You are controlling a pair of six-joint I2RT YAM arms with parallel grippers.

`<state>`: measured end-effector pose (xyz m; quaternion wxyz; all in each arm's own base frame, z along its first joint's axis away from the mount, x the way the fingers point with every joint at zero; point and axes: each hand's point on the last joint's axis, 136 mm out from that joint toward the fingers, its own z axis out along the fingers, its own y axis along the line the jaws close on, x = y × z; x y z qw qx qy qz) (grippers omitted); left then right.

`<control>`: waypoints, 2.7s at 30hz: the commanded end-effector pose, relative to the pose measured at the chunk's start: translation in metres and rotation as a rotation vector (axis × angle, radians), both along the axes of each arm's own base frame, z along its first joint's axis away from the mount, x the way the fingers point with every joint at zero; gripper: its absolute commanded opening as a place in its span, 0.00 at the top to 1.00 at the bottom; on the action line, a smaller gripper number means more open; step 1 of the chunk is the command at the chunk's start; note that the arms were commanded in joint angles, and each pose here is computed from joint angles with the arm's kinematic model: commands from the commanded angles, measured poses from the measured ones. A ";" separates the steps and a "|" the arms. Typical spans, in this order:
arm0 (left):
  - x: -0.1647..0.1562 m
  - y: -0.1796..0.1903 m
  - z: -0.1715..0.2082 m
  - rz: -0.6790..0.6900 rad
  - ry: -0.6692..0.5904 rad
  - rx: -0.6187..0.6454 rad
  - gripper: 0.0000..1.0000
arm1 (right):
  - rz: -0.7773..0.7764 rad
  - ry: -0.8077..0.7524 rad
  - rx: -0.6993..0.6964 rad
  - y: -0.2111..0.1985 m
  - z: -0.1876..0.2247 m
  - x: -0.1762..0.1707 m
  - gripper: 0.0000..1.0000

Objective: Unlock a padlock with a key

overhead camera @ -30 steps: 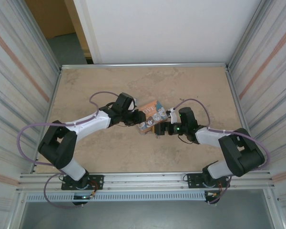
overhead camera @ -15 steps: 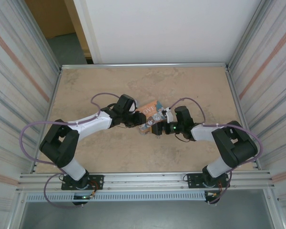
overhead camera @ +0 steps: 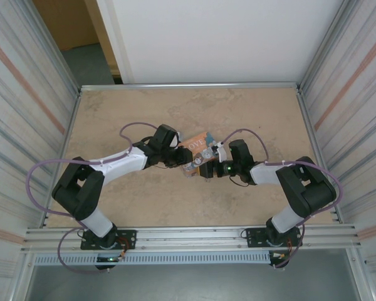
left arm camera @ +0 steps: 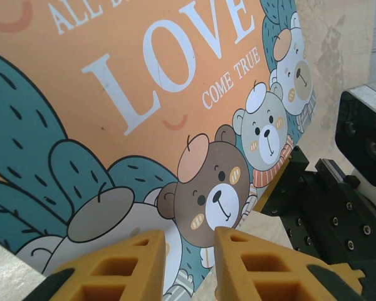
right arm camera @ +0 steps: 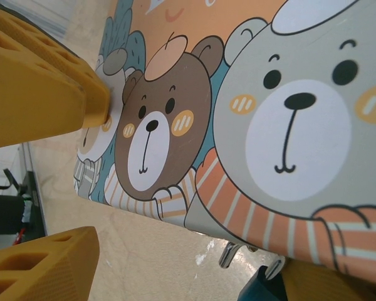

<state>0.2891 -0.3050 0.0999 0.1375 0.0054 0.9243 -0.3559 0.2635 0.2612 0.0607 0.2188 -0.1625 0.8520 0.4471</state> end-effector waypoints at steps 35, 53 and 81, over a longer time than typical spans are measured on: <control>-0.009 0.004 -0.025 -0.006 0.062 0.048 0.74 | 0.034 -0.039 -0.033 -0.006 0.010 -0.006 0.72; -0.012 0.007 -0.037 -0.002 0.083 0.074 0.74 | -0.013 -0.033 -0.026 -0.019 0.011 -0.003 0.94; -0.055 0.005 -0.072 -0.009 0.164 0.146 0.75 | -0.387 0.070 0.109 -0.049 0.008 0.038 0.95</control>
